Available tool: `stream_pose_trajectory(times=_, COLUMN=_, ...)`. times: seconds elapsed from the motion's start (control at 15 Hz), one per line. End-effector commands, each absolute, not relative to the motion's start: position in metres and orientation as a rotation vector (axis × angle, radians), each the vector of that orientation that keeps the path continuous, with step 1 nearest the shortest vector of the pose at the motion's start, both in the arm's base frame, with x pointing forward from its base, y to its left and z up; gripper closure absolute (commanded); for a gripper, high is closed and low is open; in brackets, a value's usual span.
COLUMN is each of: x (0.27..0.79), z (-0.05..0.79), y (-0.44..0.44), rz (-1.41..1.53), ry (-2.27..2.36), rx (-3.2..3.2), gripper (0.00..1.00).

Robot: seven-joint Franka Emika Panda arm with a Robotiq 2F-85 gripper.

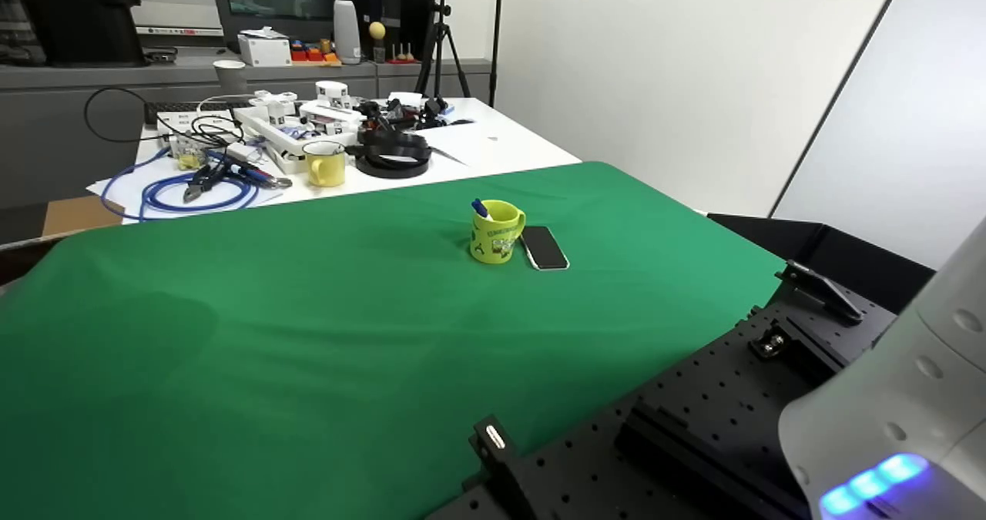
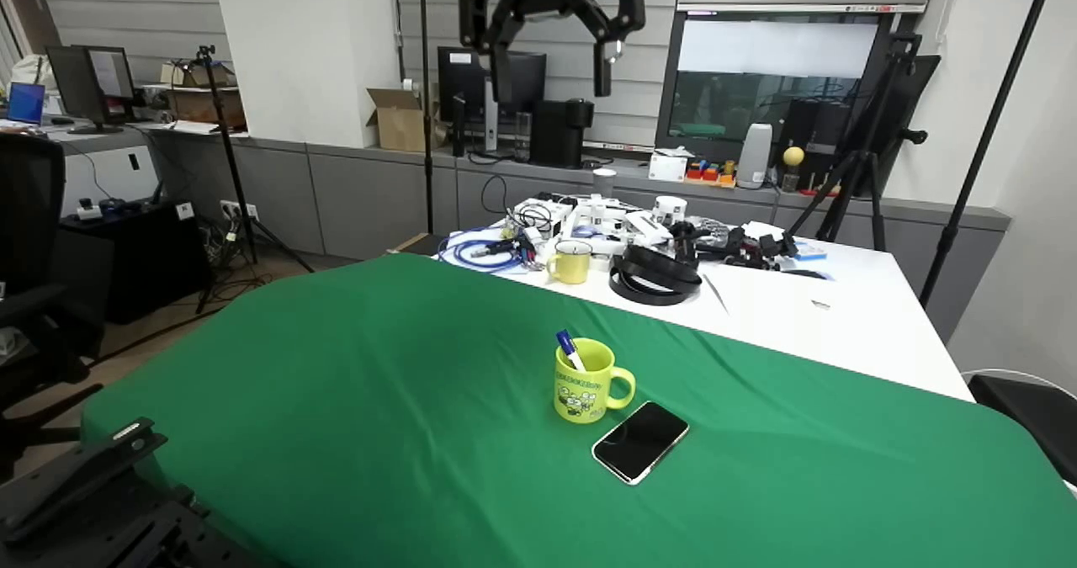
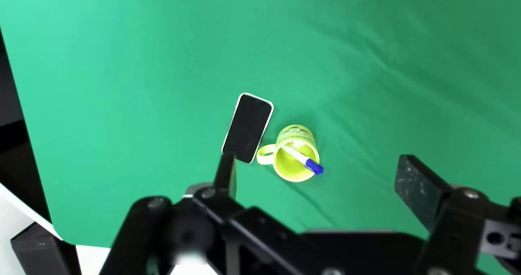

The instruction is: Remove the marker from the mug and put it on the table

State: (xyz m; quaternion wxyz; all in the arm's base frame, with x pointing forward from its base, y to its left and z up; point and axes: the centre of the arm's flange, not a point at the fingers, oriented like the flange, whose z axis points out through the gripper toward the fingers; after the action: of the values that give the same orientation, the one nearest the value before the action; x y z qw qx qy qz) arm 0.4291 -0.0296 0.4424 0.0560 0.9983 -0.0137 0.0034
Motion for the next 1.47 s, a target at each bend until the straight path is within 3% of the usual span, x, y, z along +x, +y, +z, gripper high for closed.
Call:
stream_pose_trajectory(times=0.0, x=0.491, z=0.419, y=-0.036, rz=-0.018, ry=-0.051, rx=2.955, gripper=0.0)
stream_pose_trajectory(times=0.73, x=0.618, z=0.352, y=-0.05, rz=-0.446, ry=0.692, rx=2.852, gripper=0.0)
stream_pose_trajectory(times=1.4, x=0.603, z=0.288, y=0.027, rz=-0.636, ry=1.256, rx=2.338, gripper=0.0)
